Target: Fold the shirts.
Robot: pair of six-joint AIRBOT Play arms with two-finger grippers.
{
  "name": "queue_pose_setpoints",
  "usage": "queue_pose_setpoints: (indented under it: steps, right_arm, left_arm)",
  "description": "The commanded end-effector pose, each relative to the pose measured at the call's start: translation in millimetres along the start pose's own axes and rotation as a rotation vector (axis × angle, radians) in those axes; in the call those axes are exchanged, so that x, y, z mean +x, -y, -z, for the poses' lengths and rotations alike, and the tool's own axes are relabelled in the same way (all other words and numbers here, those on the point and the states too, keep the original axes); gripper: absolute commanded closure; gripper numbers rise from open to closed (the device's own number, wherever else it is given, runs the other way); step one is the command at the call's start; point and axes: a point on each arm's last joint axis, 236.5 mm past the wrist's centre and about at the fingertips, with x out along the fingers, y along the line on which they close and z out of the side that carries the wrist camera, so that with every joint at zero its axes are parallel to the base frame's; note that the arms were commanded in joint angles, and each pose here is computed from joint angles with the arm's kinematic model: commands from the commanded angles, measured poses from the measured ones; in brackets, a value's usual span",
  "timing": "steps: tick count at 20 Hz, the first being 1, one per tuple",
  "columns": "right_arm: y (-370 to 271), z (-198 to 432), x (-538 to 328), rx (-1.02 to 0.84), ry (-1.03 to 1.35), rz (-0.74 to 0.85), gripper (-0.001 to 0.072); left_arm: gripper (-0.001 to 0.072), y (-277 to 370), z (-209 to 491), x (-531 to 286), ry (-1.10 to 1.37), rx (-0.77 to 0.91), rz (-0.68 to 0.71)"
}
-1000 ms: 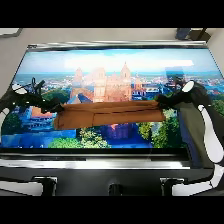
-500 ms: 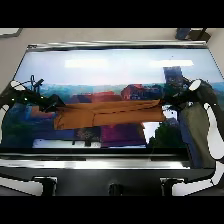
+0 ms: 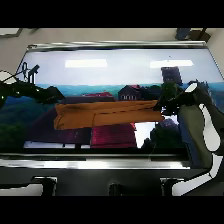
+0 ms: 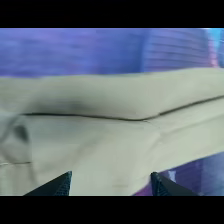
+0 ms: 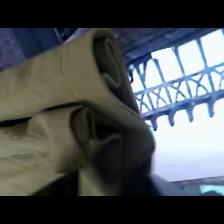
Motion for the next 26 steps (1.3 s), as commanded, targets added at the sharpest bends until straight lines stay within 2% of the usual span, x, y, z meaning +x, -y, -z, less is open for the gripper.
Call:
queue_pose_setpoints:
  steps: [1, 2, 3, 4, 5, 6, 9, 11, 15, 17, 20, 21, 24, 26]
  right_arm:
    - [-15, 4, 11, 0.025, -0.026, -0.056, 0.0542]
    - [-23, 3, 8, 0.033, -0.021, -0.090, 0.0664]
    - [-35, 2, 0, 0.004, -0.004, -0.131, 0.0664]
    - [-47, -1, -13, -0.031, 0.029, -0.163, 0.0664]
    - [-58, -2, -28, -0.047, 0.063, -0.185, 0.0664]
    - [-71, 0, -48, -0.069, 0.097, -0.208, 0.0664]
    - [-113, 25, -105, -0.194, 0.175, -0.237, 0.0665]
    - [-146, 57, -139, -0.305, 0.209, -0.251, 0.0665]
    - [-186, 114, -200, -0.461, 0.306, -0.276, 0.0663]
    - [-196, 136, -218, -0.484, 0.336, -0.282, 0.0662]
    - [-207, 159, -232, -0.483, 0.344, -0.306, 0.0661]
    - [-207, 160, -233, -0.473, 0.347, -0.311, 0.0661]
    - [-212, 146, -228, -0.441, 0.361, -0.327, 0.0661]
    - [-223, 135, -212, -0.431, 0.346, -0.348, 0.0662]
  left_arm:
    - [0.0131, 33, 8, 4, -0.010, 0.076, 0.017]
    - [0.0131, 43, 11, 11, -0.019, 0.098, 0.023]
    - [0.0132, 53, 12, 20, -0.022, 0.120, 0.029]
    - [0.0206, 66, 15, 32, -0.020, 0.147, 0.036]
    - [0.0510, 78, 19, 46, -0.022, 0.173, 0.043]
    - [0.0679, 92, 25, 64, -0.027, 0.200, 0.050]
    - [0.0679, 135, 55, 129, -0.080, 0.167, 0.068]
    - [0.0679, 168, 75, 172, -0.107, 0.159, 0.128]
    - [0.0679, 215, 94, 224, -0.152, -0.068, 0.308]
    - [0.0679, 239, 105, 245, -0.181, -0.192, 0.389]
    - [0.0679, 274, 122, 268, -0.195, -0.294, 0.503]
    - [0.0679, 282, 121, 269, -0.182, -0.291, 0.540]
    - [0.0682, 287, 102, 237, -0.120, -0.100, 0.607]
    - [0.0682, 259, 77, 199, -0.064, 0.052, 0.516]
